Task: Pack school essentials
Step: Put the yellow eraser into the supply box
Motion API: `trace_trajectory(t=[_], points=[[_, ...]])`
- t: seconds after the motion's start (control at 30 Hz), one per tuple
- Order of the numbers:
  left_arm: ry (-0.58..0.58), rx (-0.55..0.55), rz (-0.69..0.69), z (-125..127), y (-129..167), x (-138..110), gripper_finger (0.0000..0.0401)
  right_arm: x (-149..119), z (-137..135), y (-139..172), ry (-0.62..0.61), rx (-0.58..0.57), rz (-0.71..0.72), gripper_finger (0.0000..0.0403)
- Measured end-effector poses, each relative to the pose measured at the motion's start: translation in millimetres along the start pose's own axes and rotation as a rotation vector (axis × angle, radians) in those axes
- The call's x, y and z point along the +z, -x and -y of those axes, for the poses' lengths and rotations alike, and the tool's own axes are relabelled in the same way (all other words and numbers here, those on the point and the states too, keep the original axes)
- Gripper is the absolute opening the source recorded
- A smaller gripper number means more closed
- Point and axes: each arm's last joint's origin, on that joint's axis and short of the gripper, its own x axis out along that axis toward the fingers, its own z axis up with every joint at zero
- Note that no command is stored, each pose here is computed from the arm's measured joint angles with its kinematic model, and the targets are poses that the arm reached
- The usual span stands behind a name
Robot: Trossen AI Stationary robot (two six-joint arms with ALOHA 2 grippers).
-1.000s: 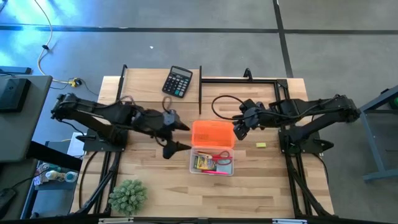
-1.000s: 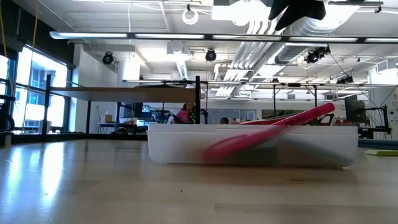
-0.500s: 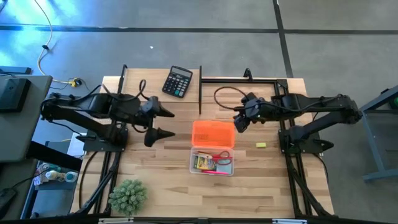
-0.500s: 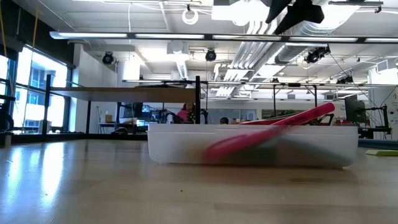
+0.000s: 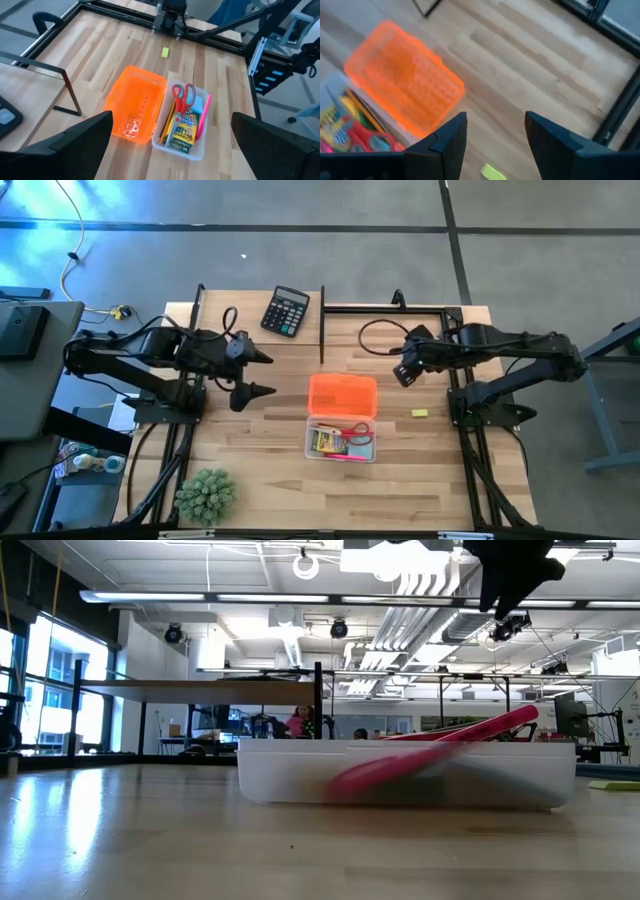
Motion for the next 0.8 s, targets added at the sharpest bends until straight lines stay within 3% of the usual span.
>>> trace_trajectory(t=[0.43,0.8], points=[[0.015,0.002,0.001,0.4,-0.4,0.0,0.0395,-30.7,4.9,-40.6,0.096,-0.045,-0.242,0.0229],[0.026,0.044,0.016,-0.9,-0.4,0.5,0.0395,-56.2,7.2,-73.7,0.258,0.037,-0.425,0.0229]])
